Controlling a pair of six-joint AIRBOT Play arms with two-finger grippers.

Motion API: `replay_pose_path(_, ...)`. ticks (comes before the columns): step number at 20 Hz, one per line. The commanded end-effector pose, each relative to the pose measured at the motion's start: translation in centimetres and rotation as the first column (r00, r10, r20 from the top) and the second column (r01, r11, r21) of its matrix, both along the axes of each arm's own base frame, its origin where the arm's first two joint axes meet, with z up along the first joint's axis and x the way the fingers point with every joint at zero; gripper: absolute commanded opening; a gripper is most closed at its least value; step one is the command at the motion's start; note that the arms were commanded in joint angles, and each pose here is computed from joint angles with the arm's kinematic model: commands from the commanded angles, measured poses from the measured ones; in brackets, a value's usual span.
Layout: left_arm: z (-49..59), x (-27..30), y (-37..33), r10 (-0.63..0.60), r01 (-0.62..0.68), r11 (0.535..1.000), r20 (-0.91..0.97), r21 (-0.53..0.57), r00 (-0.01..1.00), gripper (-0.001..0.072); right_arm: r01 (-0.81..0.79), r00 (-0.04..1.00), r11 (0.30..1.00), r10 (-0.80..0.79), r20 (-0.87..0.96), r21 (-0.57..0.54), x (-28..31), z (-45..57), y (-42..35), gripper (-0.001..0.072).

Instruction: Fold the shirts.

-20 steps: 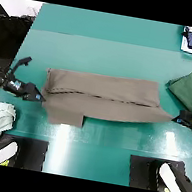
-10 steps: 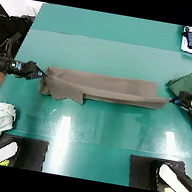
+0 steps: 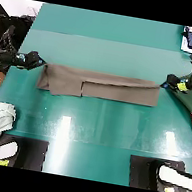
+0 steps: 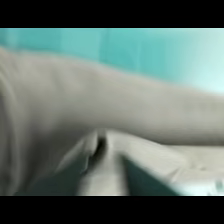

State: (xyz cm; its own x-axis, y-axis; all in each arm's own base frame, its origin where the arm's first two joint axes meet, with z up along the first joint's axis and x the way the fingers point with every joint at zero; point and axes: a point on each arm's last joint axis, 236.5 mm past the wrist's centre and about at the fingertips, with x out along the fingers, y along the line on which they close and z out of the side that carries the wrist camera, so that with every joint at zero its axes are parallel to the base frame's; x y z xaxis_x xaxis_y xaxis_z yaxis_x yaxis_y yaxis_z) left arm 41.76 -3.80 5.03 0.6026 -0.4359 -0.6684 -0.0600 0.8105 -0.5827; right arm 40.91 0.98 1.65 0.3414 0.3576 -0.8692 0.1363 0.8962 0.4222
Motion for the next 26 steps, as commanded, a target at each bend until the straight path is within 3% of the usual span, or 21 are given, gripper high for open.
replay_pose_path(1,1.0,2.7,1.8,0.118,-0.117,0.993,0.081,-0.011,0.99,0.065,0.035,0.996,0.999,-0.035,0.076,-0.002,4.4,-0.4,0.5,0.0558)
replay_pose_path(5,2.3,2.6,0.8,0.08,-0.077,0.996,0.085,-0.038,0.993,0.064,-0.024,0.999,0.999,0.023,0.028,0.041,4.6,0.2,0.8,0.0576)
replay_pose_path(8,1.7,0.2,-1.5,-0.065,0.066,0.997,0.023,-0.047,0.998,0.0073,-0.05,0.995,0.996,0.057,-0.083,0.078,1.3,-1.9,-0.8,0.0574)
replay_pose_path(9,1.5,-0.7,-2.2,-0.123,0.123,0.992,0.014,-0.04,0.992,0.0028,-0.042,0.991,0.995,0.054,-0.126,0.093,-0.1,-3.0,-1.6,0.0574)
replay_pose_path(12,1.1,-3.0,-3.8,-0.212,0.207,0.975,-0.05,-0.084,0.976,0.0027,-0.002,0.977,0.991,0.031,-0.211,0.137,-3.4,-6.2,-3.3,0.0574)
replay_pose_path(15,1.0,-3.8,-4.2,-0.241,0.233,0.967,-0.072,-0.1,0.968,0.0027,0.049,0.986,0.969,-0.008,-0.167,0.244,-3.5,-7.2,-2.9,0.0575)
replay_pose_path(22,0.9,-4.5,-4.6,-0.264,0.253,0.96,-0.092,-0.117,0.96,0.0027,0.004,0.982,0.957,0.051,-0.183,0.292,-2.8,-9.2,-1.2,0.057)
replay_pose_path(26,0.9,-5.2,-5.0,-0.29,0.275,0.952,-0.109,-0.132,0.951,0.0027,-0.059,0.976,0.95,0.12,-0.182,0.307,-1.3,-10.1,1.6,0.0481)
